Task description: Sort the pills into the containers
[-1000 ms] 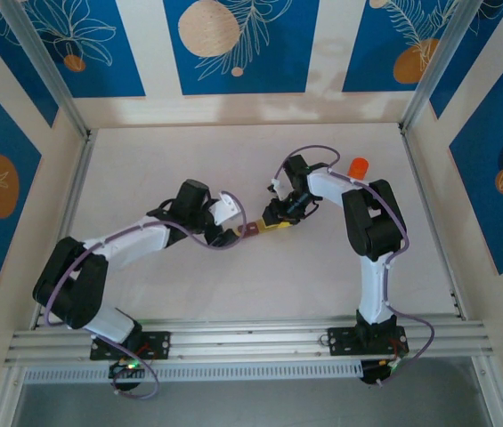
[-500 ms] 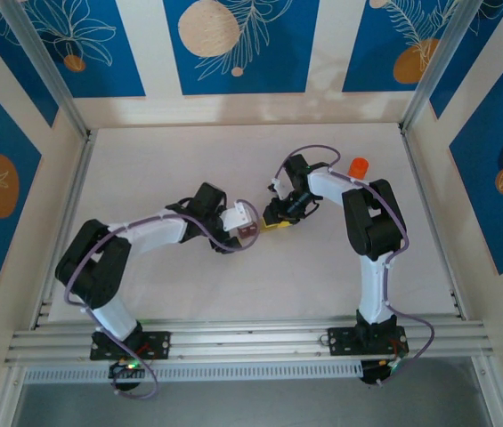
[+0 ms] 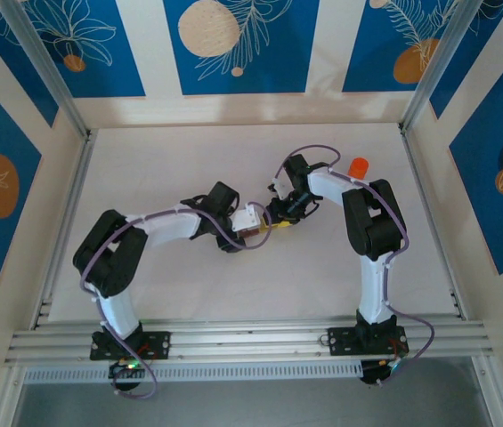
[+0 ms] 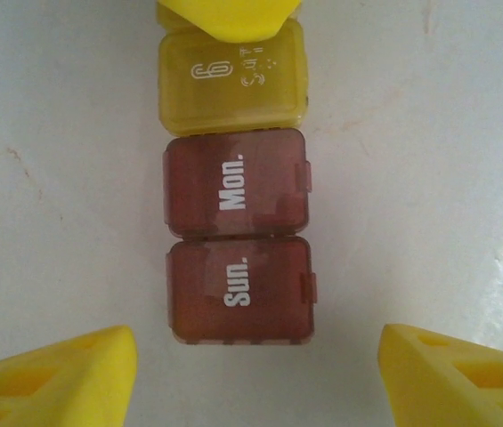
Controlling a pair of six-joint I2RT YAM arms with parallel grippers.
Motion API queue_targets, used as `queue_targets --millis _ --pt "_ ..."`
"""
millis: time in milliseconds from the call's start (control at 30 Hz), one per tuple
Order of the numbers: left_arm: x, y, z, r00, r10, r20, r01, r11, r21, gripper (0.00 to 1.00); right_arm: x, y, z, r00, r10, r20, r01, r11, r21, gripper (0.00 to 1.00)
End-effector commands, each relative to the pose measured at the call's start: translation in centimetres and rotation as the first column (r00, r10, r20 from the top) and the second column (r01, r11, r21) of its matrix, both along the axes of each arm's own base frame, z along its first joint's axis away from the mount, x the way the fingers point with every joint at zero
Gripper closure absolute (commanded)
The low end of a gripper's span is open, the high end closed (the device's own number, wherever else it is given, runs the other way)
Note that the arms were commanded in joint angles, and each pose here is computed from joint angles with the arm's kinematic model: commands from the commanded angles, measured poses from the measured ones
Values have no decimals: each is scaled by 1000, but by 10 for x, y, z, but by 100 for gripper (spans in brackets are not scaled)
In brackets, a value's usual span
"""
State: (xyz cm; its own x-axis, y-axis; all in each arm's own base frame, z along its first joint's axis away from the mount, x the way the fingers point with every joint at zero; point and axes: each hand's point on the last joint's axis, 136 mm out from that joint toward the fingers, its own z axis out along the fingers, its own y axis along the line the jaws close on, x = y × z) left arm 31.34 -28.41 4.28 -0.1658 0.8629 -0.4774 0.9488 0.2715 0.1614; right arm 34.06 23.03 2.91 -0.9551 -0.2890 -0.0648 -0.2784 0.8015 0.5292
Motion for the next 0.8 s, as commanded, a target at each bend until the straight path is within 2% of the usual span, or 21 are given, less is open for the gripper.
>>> queue_targets --millis 0,433,767 --pt "2 -6 0 999 -36 16 35 999 25 28 -2 -9 -21 1000 13 -7 -13 997 -77 57" --pt "10 -10 -6 998 -54 28 53 997 57 27 -3 -10 -23 1000 25 -5 -26 995 -92 57" --pt "9 -15 -2 998 -57 8 57 998 30 29 -5 -11 -26 999 35 -4 -36 992 -118 57"
